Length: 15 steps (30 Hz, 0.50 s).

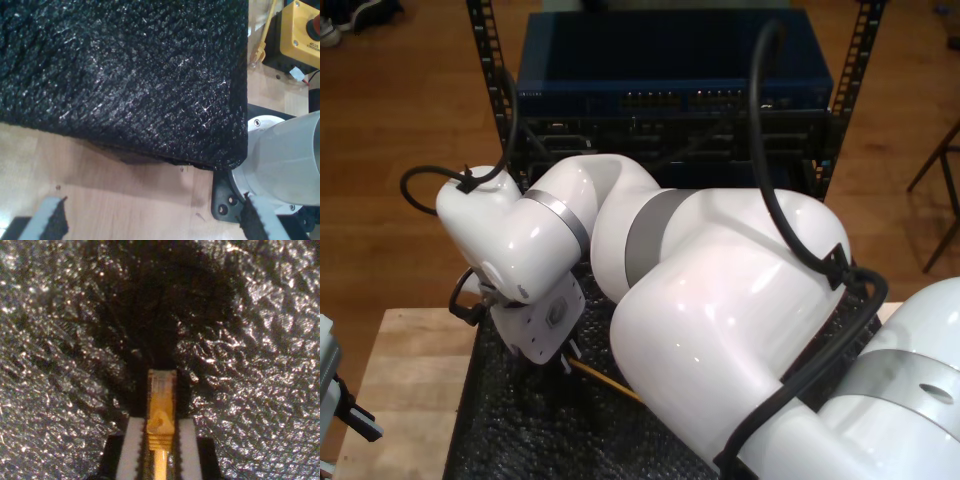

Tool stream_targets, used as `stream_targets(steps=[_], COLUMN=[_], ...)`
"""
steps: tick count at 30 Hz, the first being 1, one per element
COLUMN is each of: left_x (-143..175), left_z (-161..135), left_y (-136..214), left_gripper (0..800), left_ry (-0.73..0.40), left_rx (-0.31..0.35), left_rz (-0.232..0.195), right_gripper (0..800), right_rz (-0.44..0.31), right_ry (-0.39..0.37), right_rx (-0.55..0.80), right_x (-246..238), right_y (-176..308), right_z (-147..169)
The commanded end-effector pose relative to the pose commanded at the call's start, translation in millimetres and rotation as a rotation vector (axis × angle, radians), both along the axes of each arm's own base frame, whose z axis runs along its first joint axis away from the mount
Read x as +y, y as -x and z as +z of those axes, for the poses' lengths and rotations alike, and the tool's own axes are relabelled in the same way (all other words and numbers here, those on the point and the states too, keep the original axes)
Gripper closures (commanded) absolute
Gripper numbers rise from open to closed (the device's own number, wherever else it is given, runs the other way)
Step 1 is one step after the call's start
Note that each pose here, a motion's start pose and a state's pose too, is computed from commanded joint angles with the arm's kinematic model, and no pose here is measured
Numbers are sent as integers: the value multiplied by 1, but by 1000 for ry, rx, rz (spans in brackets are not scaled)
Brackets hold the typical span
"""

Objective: Grab the cable and plug it in

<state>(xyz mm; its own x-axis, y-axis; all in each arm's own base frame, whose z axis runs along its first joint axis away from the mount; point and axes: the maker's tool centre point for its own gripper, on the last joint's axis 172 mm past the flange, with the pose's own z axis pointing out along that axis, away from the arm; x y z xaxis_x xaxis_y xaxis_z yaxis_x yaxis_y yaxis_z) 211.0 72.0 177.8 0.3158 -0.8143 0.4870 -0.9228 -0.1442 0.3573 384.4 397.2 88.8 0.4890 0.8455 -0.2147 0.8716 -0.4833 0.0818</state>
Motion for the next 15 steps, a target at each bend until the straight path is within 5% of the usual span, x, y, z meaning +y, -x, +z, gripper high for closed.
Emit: stream_targets(steps=[9,15], left_x=[0,0], left_z=[0,0], left_y=[0,0], left_gripper=[0,0], left_ry=[0,1], left_rx=[0,1], left_rz=[0,0], right_gripper=[796,797], right_rz=[55,267], right_ry=[11,-69], right_rx=[-26,-51], right_x=[-3,12], right_y=[-10,-23], right_z=[7,62])
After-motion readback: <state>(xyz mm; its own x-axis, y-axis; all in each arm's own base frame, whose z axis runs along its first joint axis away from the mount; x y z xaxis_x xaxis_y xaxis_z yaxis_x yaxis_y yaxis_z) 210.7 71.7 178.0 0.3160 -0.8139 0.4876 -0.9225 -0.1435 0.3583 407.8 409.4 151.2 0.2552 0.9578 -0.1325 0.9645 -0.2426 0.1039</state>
